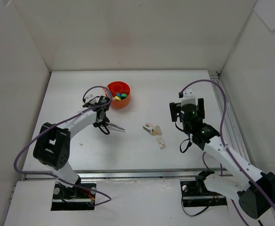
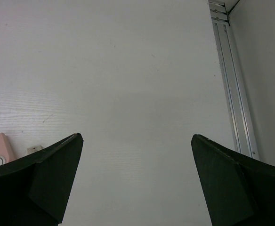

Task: Sort the stationery into containers
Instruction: Pick up the scissors from the center of the board.

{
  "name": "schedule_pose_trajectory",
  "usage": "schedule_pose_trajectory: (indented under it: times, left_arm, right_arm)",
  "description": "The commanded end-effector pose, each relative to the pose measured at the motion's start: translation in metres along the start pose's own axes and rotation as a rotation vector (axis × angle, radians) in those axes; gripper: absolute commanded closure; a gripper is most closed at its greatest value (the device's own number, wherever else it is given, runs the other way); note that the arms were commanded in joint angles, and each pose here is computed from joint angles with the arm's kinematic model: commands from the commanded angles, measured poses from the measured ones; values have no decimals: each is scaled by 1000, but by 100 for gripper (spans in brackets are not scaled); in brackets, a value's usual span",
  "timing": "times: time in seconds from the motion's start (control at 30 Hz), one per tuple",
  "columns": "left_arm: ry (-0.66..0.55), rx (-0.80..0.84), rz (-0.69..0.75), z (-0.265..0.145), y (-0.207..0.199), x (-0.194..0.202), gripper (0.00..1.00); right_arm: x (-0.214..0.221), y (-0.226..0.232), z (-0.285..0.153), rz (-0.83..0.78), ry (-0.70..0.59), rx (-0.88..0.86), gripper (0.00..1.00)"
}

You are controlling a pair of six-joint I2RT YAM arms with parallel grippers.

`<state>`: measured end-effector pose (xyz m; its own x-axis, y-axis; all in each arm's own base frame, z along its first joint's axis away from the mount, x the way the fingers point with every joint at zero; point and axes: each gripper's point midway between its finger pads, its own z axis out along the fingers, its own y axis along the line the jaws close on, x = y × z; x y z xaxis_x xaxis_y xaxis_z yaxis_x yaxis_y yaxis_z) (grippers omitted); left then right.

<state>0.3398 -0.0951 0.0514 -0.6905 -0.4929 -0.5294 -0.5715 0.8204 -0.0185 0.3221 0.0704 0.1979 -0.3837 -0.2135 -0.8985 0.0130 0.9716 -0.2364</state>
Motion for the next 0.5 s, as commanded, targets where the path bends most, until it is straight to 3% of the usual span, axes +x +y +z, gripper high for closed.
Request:
schedule_pose_trajectory:
  times: [0.0,0.17,0.47]
  left_arm:
    - [-229,97,-37,-51,-9,-64,100]
    - [-437,204,-16,-102,-4,-106,100]
    - [-962,323,34,-219,-4,-210,100]
  right_arm:
    - [-15,-8,1,41,-61,38,2]
    - [-19,-6,2,32,-75,31,2]
    - [-20,-10,3,27,-99,47,2]
